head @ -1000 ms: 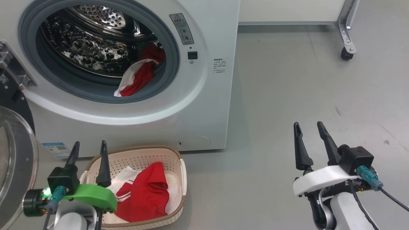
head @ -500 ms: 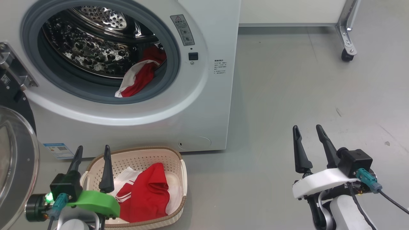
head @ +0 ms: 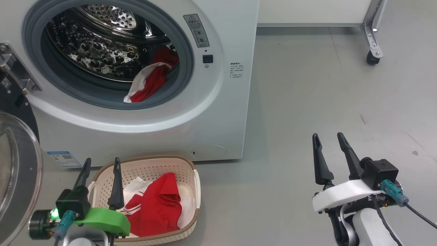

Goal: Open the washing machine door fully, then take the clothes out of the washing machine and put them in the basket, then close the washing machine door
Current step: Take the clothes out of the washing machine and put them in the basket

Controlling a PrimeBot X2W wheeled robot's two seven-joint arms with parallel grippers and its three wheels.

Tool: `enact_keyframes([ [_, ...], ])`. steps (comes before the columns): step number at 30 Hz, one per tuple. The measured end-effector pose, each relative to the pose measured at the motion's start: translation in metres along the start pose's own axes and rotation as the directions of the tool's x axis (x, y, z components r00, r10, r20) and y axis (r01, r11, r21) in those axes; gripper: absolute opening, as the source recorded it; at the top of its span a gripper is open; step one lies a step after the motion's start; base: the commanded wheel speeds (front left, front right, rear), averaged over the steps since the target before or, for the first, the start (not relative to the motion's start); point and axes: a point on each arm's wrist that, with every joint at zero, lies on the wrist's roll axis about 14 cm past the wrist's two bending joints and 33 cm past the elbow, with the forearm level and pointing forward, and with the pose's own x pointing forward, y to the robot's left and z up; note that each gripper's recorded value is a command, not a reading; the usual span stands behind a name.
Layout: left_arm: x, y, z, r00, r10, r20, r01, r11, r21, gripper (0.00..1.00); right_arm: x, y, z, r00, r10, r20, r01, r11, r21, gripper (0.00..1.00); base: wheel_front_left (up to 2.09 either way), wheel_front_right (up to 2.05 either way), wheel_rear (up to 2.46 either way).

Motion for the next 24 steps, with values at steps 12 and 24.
enact_keyframes([
  [12,-0.0005,0.0001,0.0007,1.000,0.003,0.003,-0.003,1.000,0.011,1.00,0.0000,-0.0003,-0.0001,1.000,-0.001,0.000,0.001,1.000,0.001,1.00,0.00,0.00,0.00],
  [24,-0.0016,-0.0010,0.0021,1.000,-0.001,0.008,0.001,1.000,0.016,1.00,-0.0006,-0.0001,0.0011,1.000,-0.001,0.004,0.001,1.000,0.000,1.00,0.00,0.00,0.00],
])
